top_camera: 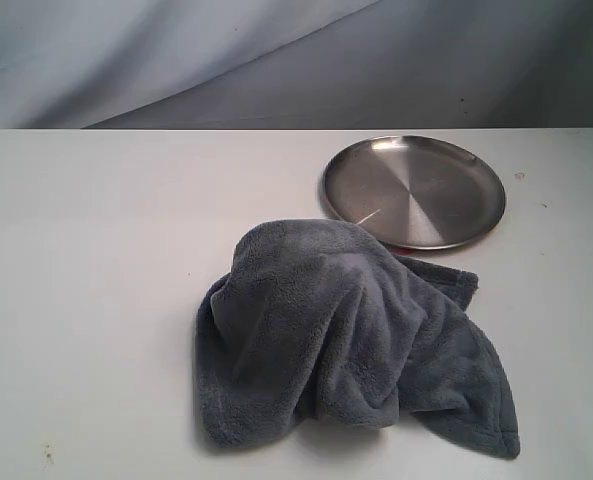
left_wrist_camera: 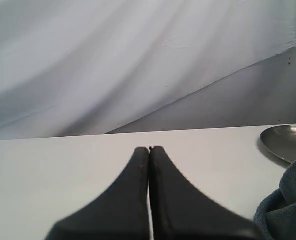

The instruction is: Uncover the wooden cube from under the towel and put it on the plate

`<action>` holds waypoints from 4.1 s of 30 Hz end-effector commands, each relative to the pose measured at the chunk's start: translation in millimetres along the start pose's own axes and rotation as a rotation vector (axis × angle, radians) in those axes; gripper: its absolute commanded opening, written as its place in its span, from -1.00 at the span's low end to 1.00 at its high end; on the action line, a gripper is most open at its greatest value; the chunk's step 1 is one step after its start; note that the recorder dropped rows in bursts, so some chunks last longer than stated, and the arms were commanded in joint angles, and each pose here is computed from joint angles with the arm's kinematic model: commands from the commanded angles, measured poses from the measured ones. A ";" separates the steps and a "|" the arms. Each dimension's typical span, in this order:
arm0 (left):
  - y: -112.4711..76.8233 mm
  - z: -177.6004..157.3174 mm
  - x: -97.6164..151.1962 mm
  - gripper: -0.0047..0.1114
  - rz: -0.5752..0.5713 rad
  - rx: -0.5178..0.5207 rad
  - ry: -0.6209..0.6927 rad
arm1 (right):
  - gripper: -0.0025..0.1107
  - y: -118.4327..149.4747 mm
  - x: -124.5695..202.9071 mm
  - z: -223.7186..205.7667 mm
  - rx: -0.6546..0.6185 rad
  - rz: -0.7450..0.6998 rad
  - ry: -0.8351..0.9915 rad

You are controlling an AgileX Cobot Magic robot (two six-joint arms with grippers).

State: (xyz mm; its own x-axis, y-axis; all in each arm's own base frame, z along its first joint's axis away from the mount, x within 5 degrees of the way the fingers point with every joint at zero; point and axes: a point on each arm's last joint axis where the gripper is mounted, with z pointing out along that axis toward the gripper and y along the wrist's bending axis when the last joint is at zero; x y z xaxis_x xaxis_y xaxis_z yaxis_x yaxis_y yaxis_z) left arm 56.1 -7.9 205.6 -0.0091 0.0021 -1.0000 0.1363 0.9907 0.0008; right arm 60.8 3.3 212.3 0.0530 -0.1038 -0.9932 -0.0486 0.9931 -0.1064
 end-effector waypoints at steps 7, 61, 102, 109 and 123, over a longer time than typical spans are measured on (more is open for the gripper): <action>0.2 -0.1 0.3 -0.92 -0.005 -0.003 -0.011 | -0.95 -0.2 1.1 -0.2 0.005 0.002 0.002; 0.2 -0.1 0.3 -0.92 -0.005 -0.003 -0.011 | -0.95 -19.2 -131.1 -21.3 0.071 -0.049 -0.097; 0.2 -0.1 0.3 -0.92 -0.005 -0.003 -0.011 | -0.96 159.4 -58.0 206.1 -0.545 0.124 0.801; 0.2 -0.1 0.3 -0.92 -0.005 -0.003 -0.011 | -0.96 181.9 -63.9 235.3 -0.574 0.089 0.933; 0.2 -0.1 0.3 -0.92 -0.005 -0.003 -0.011 | -0.96 243.4 -73.1 277.0 -0.684 -0.012 1.017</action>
State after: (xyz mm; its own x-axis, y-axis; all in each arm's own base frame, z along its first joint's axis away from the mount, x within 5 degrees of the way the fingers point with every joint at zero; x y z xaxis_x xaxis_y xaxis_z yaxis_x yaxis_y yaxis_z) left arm 56.1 -7.9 205.6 -0.0091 0.0021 -1.0000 0.1363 0.9907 0.0008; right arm 323.1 253.0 273.9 -0.7510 -0.3695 -0.5473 -0.5448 0.8151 0.1972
